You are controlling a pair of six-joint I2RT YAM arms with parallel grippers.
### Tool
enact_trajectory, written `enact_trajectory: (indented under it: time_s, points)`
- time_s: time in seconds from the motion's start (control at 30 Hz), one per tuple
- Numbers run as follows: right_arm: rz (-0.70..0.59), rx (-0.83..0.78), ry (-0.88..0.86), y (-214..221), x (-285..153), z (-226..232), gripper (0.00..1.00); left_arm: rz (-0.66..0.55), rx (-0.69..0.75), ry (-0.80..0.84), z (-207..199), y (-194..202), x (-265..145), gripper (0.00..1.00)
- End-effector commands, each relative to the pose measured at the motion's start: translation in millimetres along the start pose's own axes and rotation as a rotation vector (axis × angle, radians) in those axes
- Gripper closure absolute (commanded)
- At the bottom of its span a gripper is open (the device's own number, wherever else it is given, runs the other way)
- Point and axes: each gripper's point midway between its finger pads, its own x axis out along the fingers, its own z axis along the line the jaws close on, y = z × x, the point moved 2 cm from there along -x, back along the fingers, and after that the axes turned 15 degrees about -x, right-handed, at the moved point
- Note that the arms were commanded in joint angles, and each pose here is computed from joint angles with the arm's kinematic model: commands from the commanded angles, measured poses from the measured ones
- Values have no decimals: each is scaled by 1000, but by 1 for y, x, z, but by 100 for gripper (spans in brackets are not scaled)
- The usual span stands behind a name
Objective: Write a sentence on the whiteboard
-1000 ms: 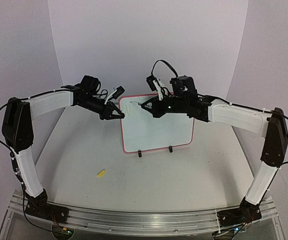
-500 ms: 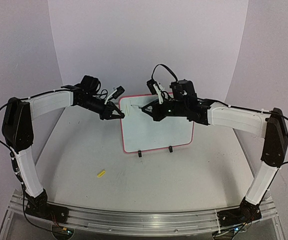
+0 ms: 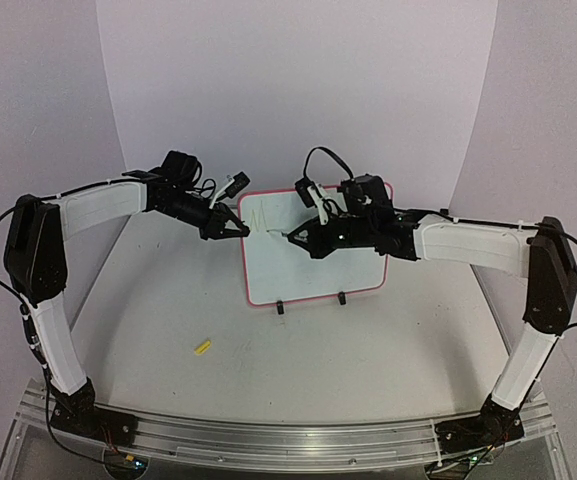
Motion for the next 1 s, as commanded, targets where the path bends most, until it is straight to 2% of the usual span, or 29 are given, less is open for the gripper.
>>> enact_trajectory:
  time_s: [0.0,0.43,0.97]
  points:
    - [-76,-1,51,-29,-14,-12,100,36,41,-98,10,5,-3,100]
    - [-142,21,-21,-43,-53,1,100,38,44,-109,10,5,-4,100]
    - [-121,13,-40,-39,-34,-8,100,46,39,-117,14,8,-1,100]
